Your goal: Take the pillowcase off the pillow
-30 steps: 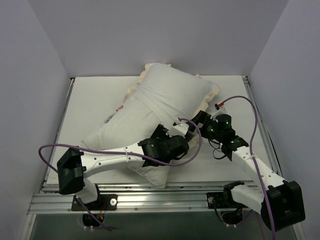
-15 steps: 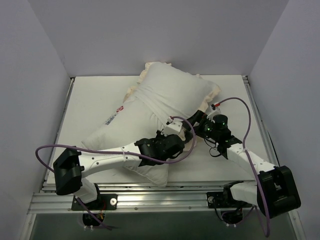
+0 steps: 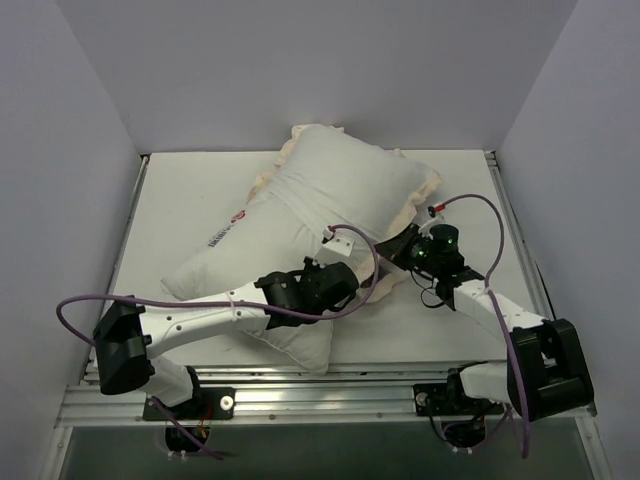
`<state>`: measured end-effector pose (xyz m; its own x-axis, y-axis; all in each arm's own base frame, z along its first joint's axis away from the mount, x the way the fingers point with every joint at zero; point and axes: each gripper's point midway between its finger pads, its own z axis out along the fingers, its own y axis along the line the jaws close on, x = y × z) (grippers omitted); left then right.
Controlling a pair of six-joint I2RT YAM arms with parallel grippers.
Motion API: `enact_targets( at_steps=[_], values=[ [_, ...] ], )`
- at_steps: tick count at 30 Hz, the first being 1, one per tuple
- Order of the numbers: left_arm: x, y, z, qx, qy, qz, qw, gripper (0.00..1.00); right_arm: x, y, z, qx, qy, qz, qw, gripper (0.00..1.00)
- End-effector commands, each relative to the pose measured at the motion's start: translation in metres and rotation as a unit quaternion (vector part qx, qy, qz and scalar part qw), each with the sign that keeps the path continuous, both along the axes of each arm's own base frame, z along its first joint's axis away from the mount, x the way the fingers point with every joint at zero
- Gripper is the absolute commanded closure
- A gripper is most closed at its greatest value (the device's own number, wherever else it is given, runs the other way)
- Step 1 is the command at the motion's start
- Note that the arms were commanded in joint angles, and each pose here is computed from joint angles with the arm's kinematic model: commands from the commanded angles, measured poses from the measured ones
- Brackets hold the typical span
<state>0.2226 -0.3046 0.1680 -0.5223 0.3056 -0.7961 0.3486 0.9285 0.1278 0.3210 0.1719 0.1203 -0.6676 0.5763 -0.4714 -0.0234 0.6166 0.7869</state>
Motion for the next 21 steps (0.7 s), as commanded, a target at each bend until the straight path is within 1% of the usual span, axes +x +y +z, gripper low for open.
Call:
enact_targets(
  at_steps=[1,3,4,7,8,9,11,12,14,15,16,17,18,19,20,21],
  values=[
    [-0.014,0.035,0.013,0.021,0.031,0.011,0.999,0.98,0.038,-0.056,0.02,-0.031,-0.012,-0.084,0.996,1.0],
    [-0.025,0.049,0.017,0.03,0.053,0.006,0.998,0.98,0.062,-0.079,0.038,-0.026,-0.022,-0.119,0.992,1.0],
    [-0.029,0.053,0.018,0.03,0.064,0.005,0.997,0.98,0.074,-0.099,0.043,-0.021,-0.022,-0.15,0.988,1.0],
    [-0.047,0.067,0.024,0.024,0.097,-0.003,0.995,0.98,0.112,-0.131,0.069,-0.009,-0.037,-0.202,0.979,1.0],
    [-0.053,0.07,0.024,0.014,0.11,-0.003,0.994,0.98,0.122,-0.138,0.076,-0.01,-0.044,-0.212,0.976,1.0],
    [-0.06,0.078,0.031,0.004,0.114,-0.006,0.993,0.98,0.14,-0.146,0.089,-0.013,-0.053,-0.224,0.973,1.0],
    [-0.07,0.089,0.033,-0.006,0.129,-0.006,0.992,0.98,0.159,-0.169,0.101,-0.024,-0.062,-0.259,0.964,1.0],
    [-0.077,0.095,0.041,-0.029,0.132,-0.011,0.991,0.98,0.174,-0.178,0.11,-0.027,-0.066,-0.27,0.96,1.0],
    [-0.085,0.108,0.038,-0.035,0.145,-0.006,0.989,0.98,0.187,-0.198,0.119,-0.038,-0.072,-0.298,0.951,1.0],
    [-0.089,0.116,0.043,-0.05,0.145,-0.004,0.988,0.98,0.191,-0.204,0.116,-0.048,-0.063,-0.306,0.949,1.0],
    [-0.092,0.121,0.043,-0.052,0.148,0.001,0.988,0.98,0.199,-0.216,0.135,-0.061,-0.081,-0.329,0.939,1.0],
    [-0.097,0.131,0.041,-0.05,0.154,0.008,0.987,0.98,0.202,-0.223,0.136,-0.078,-0.082,-0.337,0.935,1.0],
    [-0.099,0.137,0.04,-0.049,0.158,0.013,0.986,0.98,0.201,-0.228,0.138,-0.091,-0.077,-0.346,0.931,1.0],
    [-0.101,0.142,0.04,-0.049,0.16,0.019,0.986,0.98,0.203,-0.235,0.15,-0.099,-0.088,-0.358,0.924,1.0],
    [-0.104,0.15,0.037,-0.042,0.167,0.028,0.985,0.98,0.203,-0.244,0.154,-0.11,-0.089,-0.378,0.915,1.0],
    [-0.106,0.154,0.038,-0.045,0.168,0.03,0.984,0.98,0.201,-0.248,0.156,-0.12,-0.09,-0.381,0.913,1.0]
  ],
)
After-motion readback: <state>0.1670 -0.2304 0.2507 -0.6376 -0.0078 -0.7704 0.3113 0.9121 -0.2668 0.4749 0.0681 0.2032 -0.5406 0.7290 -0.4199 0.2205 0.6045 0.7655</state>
